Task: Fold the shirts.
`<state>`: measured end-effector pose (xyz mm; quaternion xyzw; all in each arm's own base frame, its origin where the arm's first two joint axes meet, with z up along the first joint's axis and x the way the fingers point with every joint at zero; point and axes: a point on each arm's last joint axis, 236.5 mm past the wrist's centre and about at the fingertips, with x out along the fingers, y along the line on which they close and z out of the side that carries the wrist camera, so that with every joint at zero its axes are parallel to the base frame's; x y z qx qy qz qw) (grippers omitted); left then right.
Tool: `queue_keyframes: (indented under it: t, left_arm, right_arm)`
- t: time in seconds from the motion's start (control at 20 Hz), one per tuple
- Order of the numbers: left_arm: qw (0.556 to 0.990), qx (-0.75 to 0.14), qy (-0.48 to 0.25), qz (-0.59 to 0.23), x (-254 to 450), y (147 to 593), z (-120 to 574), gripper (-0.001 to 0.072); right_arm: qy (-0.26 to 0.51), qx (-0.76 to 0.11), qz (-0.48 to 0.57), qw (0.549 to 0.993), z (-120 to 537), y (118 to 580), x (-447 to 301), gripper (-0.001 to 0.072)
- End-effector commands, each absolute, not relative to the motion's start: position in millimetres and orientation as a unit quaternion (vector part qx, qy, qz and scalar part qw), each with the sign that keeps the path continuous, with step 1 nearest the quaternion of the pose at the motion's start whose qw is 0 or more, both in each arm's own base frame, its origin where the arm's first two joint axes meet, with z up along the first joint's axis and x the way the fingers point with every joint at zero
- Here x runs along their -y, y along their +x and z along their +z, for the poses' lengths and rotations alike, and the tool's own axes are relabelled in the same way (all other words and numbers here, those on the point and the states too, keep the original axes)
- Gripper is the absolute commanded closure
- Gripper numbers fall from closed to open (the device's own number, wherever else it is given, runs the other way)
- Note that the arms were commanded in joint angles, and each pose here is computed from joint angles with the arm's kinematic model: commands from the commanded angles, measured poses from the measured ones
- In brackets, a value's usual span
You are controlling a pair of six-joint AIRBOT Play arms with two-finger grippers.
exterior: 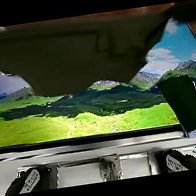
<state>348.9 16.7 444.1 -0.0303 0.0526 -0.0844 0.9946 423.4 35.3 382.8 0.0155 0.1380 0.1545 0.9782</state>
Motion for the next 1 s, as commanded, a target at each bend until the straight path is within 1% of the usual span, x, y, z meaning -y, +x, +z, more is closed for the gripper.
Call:
queue_keyframes:
  t: [0.0,0.1,0.15,0.25,0.35,0.45,0.55,0.65,0.75,0.85,0.95]
  left_arm:
    - [0.985,0.154,0.044,-0.065,38.6,212.6,599.0,0.0674]
    - [0.976,0.208,0.055,-0.041,53.6,155.8,628.1,0.0674]
    - [0.973,0.222,0.058,-0.027,56.9,134.7,632.2,0.0674]
    - [0.974,0.214,0.067,0.010,55.3,106.6,622.9,0.0673]
    - [0.981,0.174,0.080,0.035,52.2,94.6,600.6,0.0673]
    - [0.989,0.117,0.084,0.041,50.8,96.0,573.2,0.0673]
    - [0.995,0.058,0.079,0.036,47.9,106.0,545.1,0.0673]
    - [0.997,-0.010,0.077,0.031,39.4,124.9,512.1,0.0673]
    - [0.992,-0.100,0.078,0.019,26.7,151.2,464.6,0.0673]
    - [0.984,-0.172,0.046,0.010,12.3,180.0,419.3,0.0673]
    - [0.964,-0.266,0.000,-0.003,-2.9,211.9,350.4,0.0673]
  right_arm:
    - [-0.061,0.123,0.037,0.990,579.2,267.9,-13.9,0.0651]
    - [-0.090,0.173,-0.001,0.981,607.2,199.1,-10.9,0.0650]
    - [-0.101,0.187,-0.017,0.977,612.2,170.1,-10.1,0.0651]
    - [-0.113,0.190,-0.040,0.974,609.4,129.9,-7.8,0.0650]
    - [-0.116,0.160,-0.049,0.979,591.6,110.7,-6.8,0.0650]
    - [-0.116,0.103,-0.043,0.987,563.6,111.5,-7.4,0.0650]
    - [-0.114,0.035,-0.035,0.992,532.9,122.9,-6.0,0.0650]
    - [-0.110,-0.036,-0.026,0.993,502.7,142.4,-2.8,0.0650]
    - [-0.090,-0.129,-0.015,0.987,462.0,170.3,2.0,0.0650]
    - [-0.043,-0.268,-0.003,0.963,393.3,199.3,6.4,0.0651]
    - [0.001,-0.399,0.009,0.917,316.2,227.1,8.1,0.0650]
